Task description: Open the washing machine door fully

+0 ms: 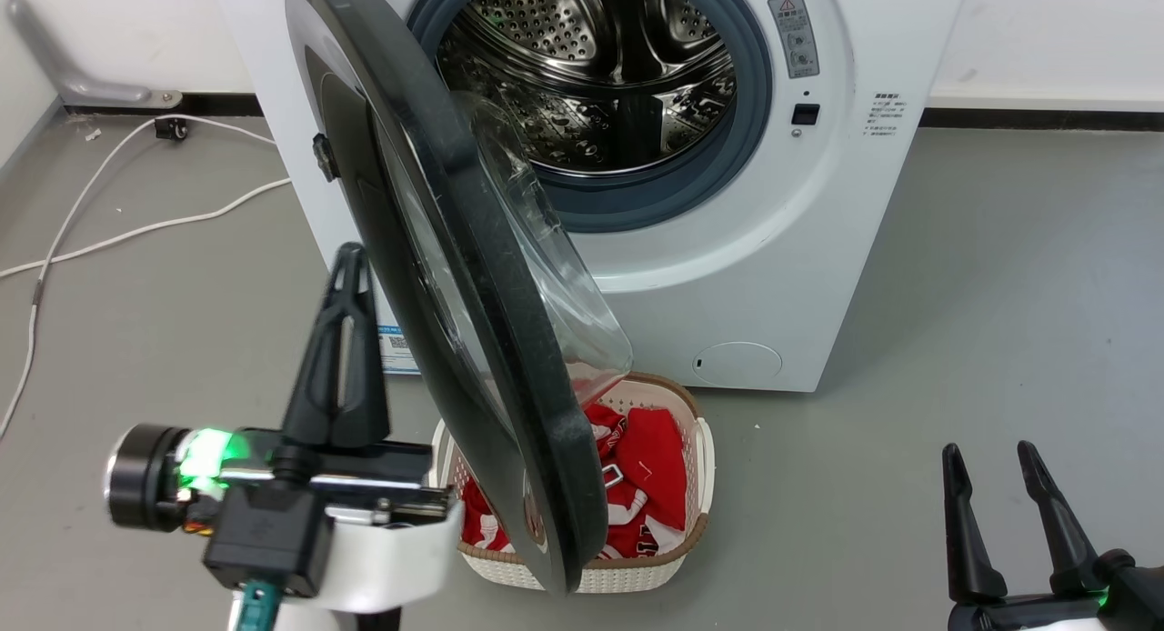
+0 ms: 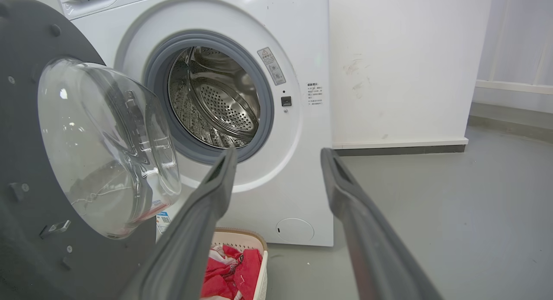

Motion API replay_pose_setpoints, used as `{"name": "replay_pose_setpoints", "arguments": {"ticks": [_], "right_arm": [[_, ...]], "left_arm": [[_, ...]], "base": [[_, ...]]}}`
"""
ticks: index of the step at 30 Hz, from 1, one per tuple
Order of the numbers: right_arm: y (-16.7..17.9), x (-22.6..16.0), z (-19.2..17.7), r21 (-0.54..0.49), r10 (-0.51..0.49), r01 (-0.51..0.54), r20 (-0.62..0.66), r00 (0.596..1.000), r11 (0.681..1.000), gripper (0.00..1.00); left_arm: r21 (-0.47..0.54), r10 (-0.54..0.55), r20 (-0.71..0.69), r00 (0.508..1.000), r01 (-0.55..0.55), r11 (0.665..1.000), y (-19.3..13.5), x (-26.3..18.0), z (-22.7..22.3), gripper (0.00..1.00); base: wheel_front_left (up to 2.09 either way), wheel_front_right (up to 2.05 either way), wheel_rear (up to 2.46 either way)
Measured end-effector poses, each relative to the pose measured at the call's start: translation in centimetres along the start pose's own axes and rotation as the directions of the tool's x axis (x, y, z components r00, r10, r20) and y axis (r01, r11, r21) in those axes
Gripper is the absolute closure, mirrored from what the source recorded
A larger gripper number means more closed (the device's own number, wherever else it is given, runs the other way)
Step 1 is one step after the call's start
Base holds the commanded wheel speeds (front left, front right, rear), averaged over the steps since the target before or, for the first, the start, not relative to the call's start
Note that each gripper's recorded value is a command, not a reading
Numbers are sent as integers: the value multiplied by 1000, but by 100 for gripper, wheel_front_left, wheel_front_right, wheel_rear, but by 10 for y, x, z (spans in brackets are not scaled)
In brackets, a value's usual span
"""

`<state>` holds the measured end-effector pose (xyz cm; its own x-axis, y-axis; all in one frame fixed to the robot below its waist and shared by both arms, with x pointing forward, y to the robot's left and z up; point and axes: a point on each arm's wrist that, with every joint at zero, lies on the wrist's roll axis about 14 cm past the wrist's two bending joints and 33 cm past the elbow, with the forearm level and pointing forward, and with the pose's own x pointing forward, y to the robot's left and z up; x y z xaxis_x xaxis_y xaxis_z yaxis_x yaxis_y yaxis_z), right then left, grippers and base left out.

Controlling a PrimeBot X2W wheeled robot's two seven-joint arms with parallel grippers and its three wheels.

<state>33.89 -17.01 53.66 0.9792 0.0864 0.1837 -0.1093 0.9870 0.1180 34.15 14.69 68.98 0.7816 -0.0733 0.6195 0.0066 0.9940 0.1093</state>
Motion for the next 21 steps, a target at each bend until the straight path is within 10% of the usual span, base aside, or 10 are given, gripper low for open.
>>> {"name": "replay_pose_setpoints", "arguments": {"ticks": [21], "right_arm": [[7, 2, -2, 9, 18, -18, -4, 1000, 1000, 0]], "left_arm": [[-270, -405, 162, 900, 435, 859, -145, -11, 46, 100]], "base": [[0, 0, 0]]}}
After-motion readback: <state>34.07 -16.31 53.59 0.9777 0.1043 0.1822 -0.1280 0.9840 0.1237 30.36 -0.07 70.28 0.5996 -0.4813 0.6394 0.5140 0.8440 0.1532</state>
